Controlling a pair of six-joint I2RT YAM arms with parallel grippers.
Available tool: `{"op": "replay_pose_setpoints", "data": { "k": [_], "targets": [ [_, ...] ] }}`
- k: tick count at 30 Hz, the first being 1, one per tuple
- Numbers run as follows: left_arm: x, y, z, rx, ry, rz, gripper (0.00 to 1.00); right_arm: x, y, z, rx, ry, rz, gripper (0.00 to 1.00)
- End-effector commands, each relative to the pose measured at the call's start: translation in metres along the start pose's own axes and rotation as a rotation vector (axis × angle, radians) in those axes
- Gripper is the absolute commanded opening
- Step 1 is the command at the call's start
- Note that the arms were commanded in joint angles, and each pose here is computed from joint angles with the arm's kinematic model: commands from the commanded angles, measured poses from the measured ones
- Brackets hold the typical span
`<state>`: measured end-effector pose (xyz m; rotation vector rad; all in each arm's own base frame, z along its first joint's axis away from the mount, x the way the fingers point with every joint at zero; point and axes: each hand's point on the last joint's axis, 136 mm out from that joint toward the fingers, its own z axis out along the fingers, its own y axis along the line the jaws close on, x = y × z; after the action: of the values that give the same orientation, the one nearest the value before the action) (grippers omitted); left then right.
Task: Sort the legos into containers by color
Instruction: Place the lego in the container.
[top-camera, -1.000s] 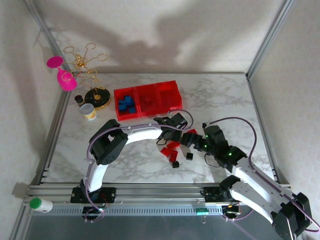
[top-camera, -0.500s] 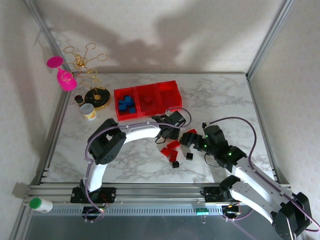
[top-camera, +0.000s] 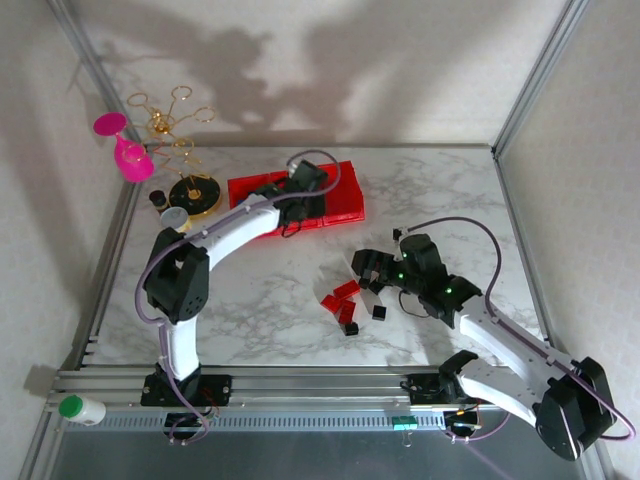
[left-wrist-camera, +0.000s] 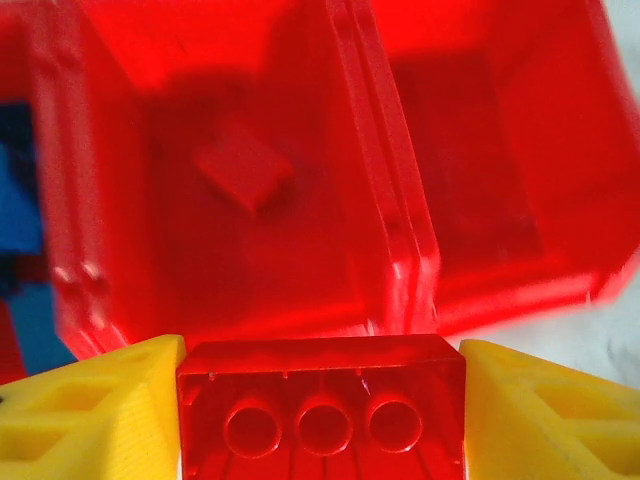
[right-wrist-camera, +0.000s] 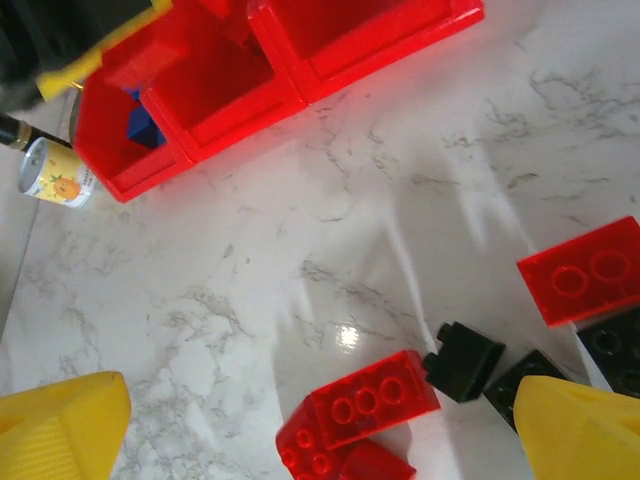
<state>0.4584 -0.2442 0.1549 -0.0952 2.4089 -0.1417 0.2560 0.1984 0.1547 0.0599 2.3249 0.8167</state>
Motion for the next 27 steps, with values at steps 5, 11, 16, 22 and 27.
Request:
{"op": "replay_pose_setpoints", "data": {
  "k": [5,11,16,22,27],
  "targets": [
    [-0.045,0.022,0.053,-0.069,-0.020,-0.021,0.65,-0.018,0.017,0.005,-0.038,-0.025,-0.037,0.99],
    [-0.063,0.033,0.089,-0.106,-0.017,-0.043,0.65,-0.020,0.016,0.005,-0.026,-0.024,-0.051,0.99],
    [-0.072,0.028,0.091,-0.078,-0.026,-0.048,0.71,-0.020,0.013,0.004,-0.019,-0.024,-0.052,0.99],
    [-0.079,0.028,0.079,-0.074,-0.038,-0.041,0.77,-0.021,0.014,0.003,-0.025,-0.028,-0.050,0.99],
    [-0.084,0.020,0.056,-0.016,-0.035,-0.057,0.77,-0.019,0.012,0.001,-0.021,-0.024,-0.051,0.99]
  ]
}}
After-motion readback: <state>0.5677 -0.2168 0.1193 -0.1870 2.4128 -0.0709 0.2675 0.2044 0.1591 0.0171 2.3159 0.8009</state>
